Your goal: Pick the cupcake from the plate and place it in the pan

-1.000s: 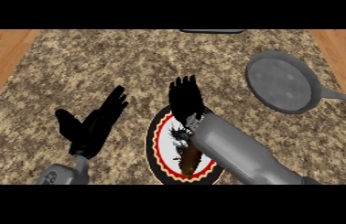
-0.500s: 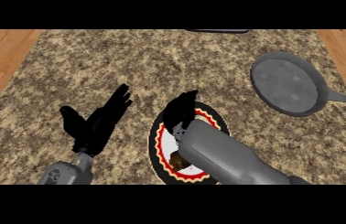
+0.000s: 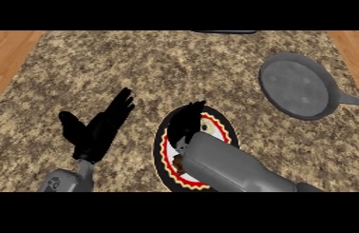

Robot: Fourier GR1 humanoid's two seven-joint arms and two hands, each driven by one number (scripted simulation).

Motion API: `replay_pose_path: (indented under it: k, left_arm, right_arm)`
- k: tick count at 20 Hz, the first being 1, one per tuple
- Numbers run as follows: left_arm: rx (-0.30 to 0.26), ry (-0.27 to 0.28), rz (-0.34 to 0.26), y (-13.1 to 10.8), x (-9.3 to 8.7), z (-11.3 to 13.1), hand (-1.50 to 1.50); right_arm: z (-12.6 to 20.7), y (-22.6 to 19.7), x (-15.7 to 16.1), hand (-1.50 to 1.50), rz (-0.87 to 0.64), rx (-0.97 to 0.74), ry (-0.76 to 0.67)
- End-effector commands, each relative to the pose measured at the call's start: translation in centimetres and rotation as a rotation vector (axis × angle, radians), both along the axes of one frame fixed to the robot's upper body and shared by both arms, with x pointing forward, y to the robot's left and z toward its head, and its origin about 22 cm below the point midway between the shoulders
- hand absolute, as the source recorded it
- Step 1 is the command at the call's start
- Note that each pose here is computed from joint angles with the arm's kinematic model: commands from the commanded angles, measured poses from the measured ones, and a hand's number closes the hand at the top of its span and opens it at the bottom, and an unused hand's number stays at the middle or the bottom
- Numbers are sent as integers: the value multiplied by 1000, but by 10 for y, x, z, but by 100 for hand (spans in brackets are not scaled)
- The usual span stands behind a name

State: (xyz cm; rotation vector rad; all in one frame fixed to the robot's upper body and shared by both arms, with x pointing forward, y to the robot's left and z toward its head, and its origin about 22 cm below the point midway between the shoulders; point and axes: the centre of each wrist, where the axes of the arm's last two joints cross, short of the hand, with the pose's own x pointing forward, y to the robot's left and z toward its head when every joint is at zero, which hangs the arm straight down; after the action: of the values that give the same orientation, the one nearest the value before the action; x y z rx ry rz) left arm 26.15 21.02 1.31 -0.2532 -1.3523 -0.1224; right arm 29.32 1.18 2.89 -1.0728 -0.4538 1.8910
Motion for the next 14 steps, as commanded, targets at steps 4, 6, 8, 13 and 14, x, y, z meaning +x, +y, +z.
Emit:
replay_pose_path:
  k: [4,6,8,13,14]
  left_arm:
    - [1,-6,-1,9,-1,9,0]
    - [-2,-9,27,-13,-10,-8,0]
    - [4,-6,21,5,-9,10,0]
    - [-9,9,20,-7,8,4,0]
    - [-2,4,26,19,-1,-4,0]
  right_arm:
    - [-7,10,-7,-150,-58,-254,-138]
    - [-14,3,4,-150,-84,-232,-138]
    - [-1,8,3,-150,-87,-213,-104]
    - [-37,-3,-14,-150,-59,-224,-118]
    - [-29,-2,-7,-150,-78,-234,-114]
